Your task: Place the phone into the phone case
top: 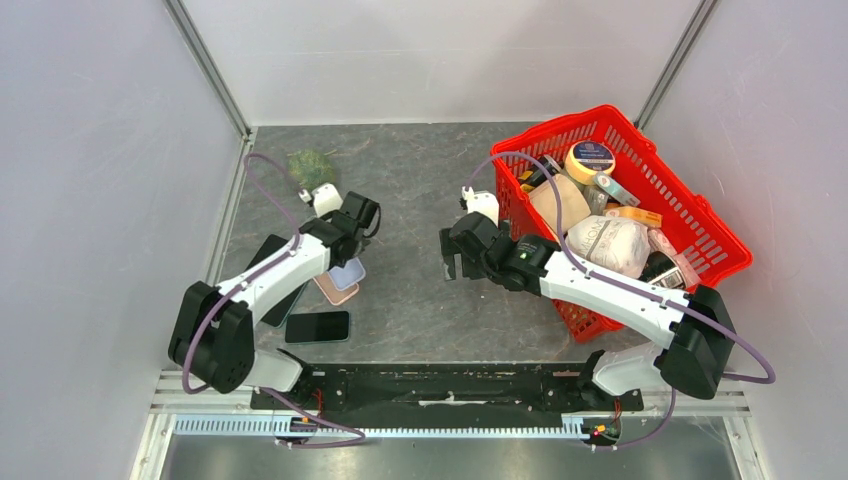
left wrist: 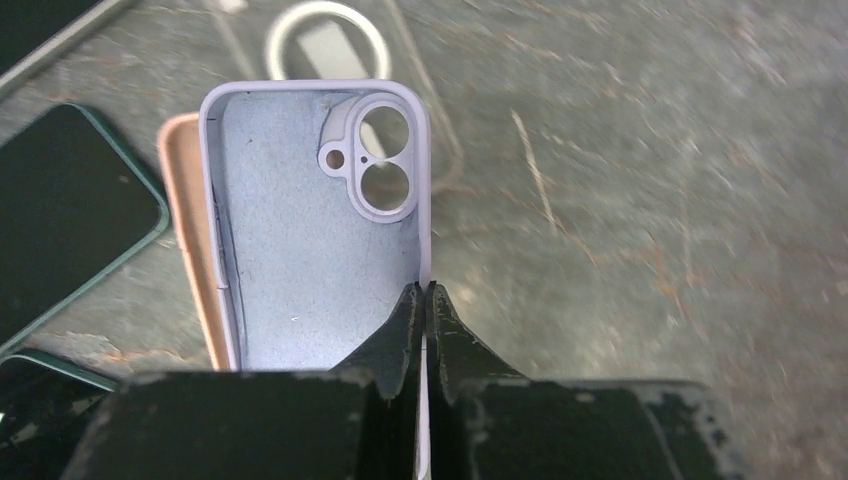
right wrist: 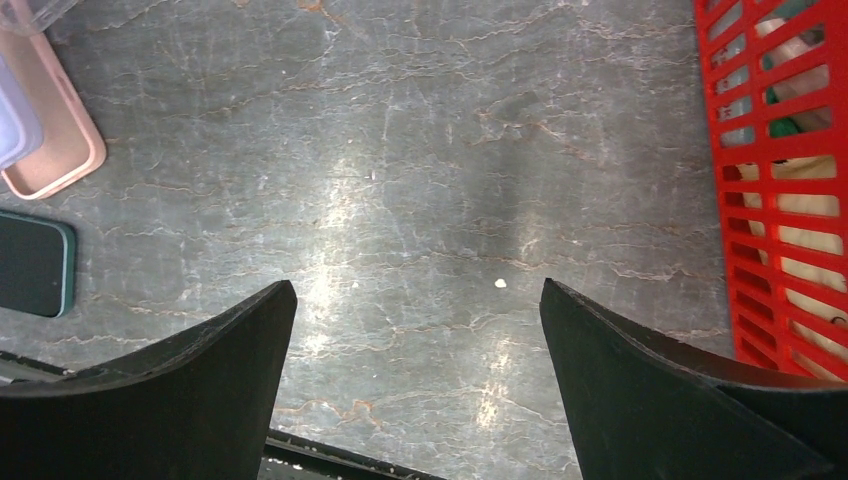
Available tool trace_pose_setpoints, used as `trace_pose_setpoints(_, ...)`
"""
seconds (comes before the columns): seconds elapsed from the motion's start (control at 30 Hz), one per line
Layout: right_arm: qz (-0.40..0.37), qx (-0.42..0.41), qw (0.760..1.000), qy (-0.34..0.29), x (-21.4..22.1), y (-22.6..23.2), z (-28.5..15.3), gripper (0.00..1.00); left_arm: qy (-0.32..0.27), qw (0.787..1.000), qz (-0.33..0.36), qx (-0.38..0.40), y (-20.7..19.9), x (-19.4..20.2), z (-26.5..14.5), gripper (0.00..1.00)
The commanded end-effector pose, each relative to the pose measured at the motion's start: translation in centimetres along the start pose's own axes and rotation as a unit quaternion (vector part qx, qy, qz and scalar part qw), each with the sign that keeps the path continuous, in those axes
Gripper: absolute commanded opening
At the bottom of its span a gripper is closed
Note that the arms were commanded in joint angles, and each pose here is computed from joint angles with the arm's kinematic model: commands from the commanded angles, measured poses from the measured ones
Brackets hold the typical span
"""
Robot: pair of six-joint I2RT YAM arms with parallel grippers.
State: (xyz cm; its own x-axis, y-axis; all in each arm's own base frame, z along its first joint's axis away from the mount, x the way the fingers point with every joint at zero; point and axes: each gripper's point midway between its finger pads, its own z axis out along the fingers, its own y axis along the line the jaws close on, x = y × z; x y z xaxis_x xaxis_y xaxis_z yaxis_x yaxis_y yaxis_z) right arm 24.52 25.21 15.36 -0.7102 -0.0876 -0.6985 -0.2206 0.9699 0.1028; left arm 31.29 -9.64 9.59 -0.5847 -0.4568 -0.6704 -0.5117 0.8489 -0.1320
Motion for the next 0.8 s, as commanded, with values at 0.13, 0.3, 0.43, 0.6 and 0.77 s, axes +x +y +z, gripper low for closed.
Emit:
trace_pose_setpoints(0.13,0.013,0.041,0.999,-0.021,-0.4,-2.1,-0.5,0.99,0.035,0.993,0.037,0.104,-8.4,4.4,-4.8,0.02)
trace_pose_setpoints(0.3,0.026,0.059,0.998,-0.004,0.4,-3.6,0.2,0.99,0.071,0.986,0.059,0.141,-12.4,8.2,-5.2,0.02)
trace_pose_setpoints(0.43,0.039,0.074,0.996,0.004,0.6,-5.3,0.7,0.99,0.090,0.982,0.072,0.149,-14.1,10.6,-4.8,0.02)
trace_pose_setpoints(0.6,0.052,0.081,0.995,0.015,0.8,-7.1,1.8,0.99,0.109,0.979,0.078,0.153,-15.0,12.7,-3.8,0.02)
trace_pose_setpoints(0.77,0.069,0.092,0.993,0.018,0.6,-9.2,3.0,0.99,0.119,0.977,0.086,0.157,-15.4,13.8,-3.3,0.02)
